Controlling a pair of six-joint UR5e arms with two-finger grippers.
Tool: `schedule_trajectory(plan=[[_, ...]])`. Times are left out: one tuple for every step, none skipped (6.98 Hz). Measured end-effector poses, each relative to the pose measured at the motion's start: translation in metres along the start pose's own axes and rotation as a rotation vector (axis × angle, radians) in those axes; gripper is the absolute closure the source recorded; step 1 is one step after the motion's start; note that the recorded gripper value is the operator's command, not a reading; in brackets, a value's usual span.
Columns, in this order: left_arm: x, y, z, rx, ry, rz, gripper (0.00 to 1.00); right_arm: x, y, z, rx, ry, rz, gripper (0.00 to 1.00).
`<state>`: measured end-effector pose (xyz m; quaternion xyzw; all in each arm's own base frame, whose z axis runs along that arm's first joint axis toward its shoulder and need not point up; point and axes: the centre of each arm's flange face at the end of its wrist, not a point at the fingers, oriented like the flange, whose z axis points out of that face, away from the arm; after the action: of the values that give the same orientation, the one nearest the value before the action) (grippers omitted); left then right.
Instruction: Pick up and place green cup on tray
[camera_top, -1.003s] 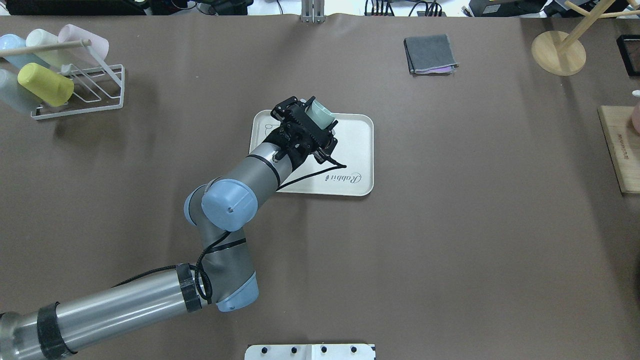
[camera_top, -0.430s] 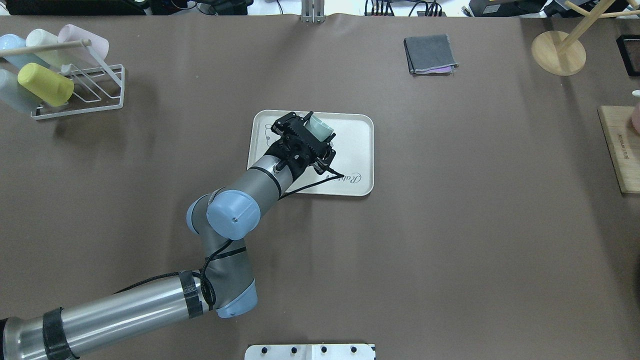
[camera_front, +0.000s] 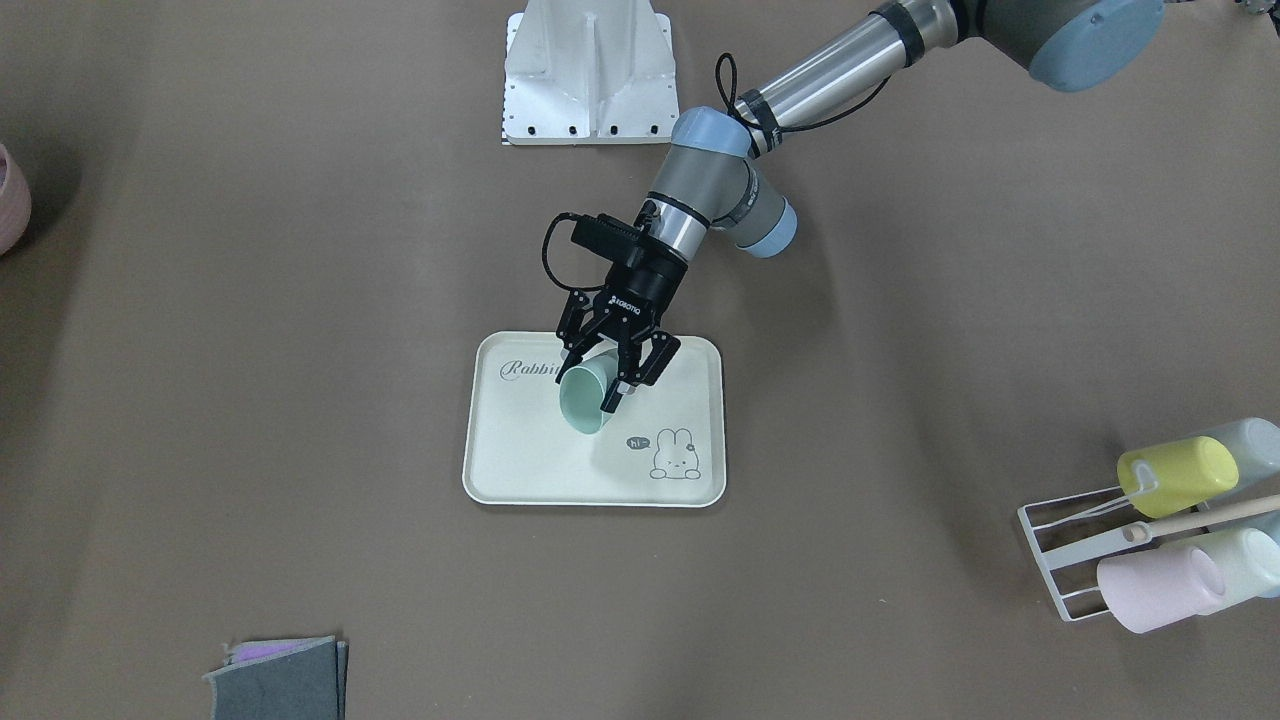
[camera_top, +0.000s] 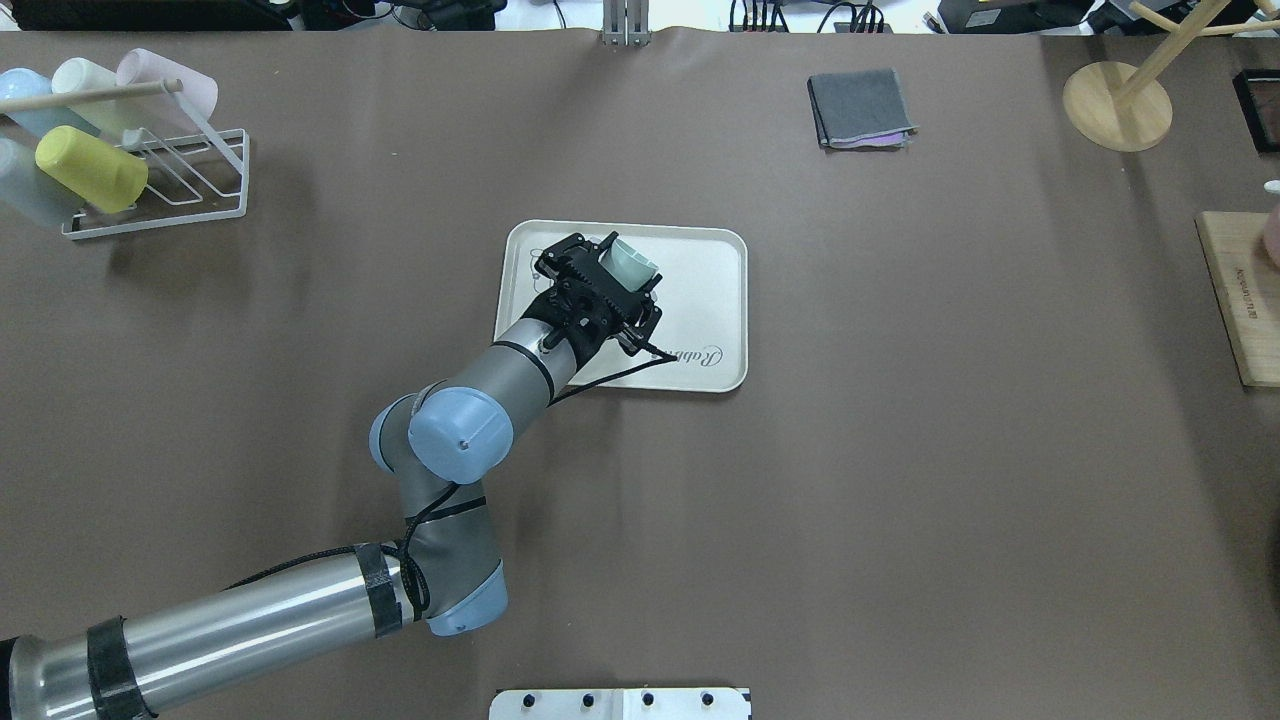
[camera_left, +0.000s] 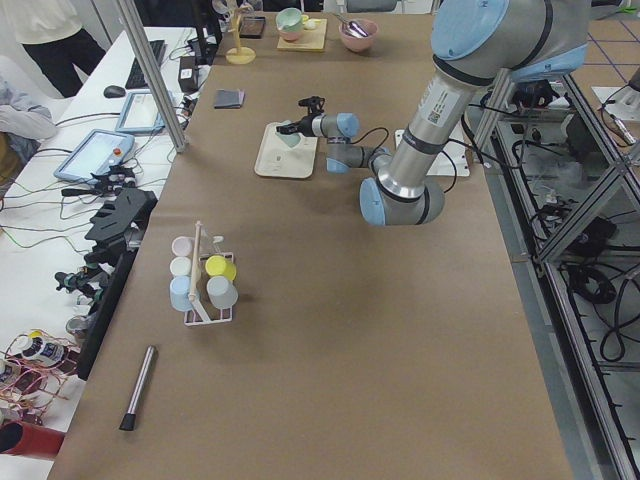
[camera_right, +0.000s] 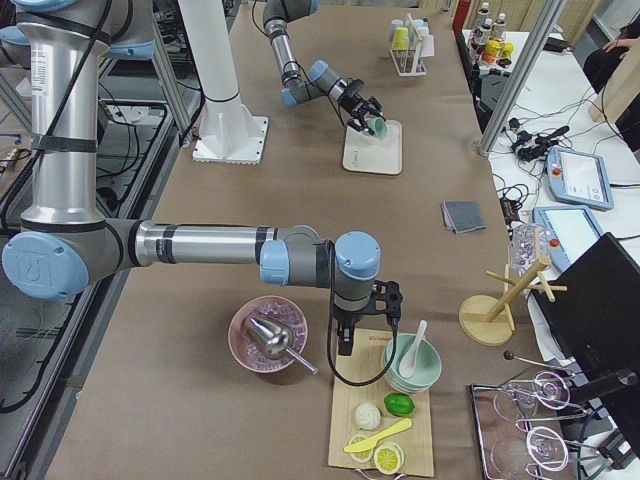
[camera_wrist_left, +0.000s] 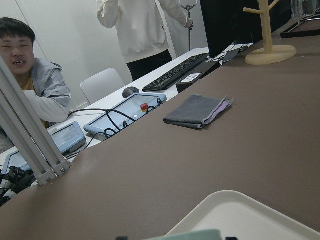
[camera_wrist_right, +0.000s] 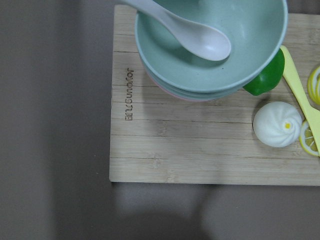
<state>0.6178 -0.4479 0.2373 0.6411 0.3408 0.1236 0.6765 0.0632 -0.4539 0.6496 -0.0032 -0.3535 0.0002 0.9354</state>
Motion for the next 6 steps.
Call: schedule_trajectory(plan=[[-0.0003,0.0013,0.0001,0.001,0.0,0.0,0.29,-0.0003,-0.0002,0.0,0.0,0.0,-0.001,0.0],[-0.0005,0.002,0.0001,0.001,0.0,0.0,0.27,-0.0003,-0.0002,0.0,0.0,0.0,-0.001,0.0],[-0.0007,0.0028,0.0001,0.0,-0.001,0.0,0.26,-0.0004,-0.0002,0.0,0.0,-0.001,-0.001,0.0],[-0.0005,0.0032,0.0,0.0,-0.002,0.0,0.25,-0.0007,-0.0003,0.0002,0.0,-0.001,-0.001,0.0],[-0.0006,0.0032,-0.0001,0.0,-0.003,0.0,0.26,-0.0008,-0.0003,0.0003,-0.001,-0.001,-0.001,0.0],[-0.0007,0.0031,-0.0001,0.0,-0.004,0.0,0.25,-0.0008,-0.0003,0.0003,-0.001,-0.001,-0.002,0.0]])
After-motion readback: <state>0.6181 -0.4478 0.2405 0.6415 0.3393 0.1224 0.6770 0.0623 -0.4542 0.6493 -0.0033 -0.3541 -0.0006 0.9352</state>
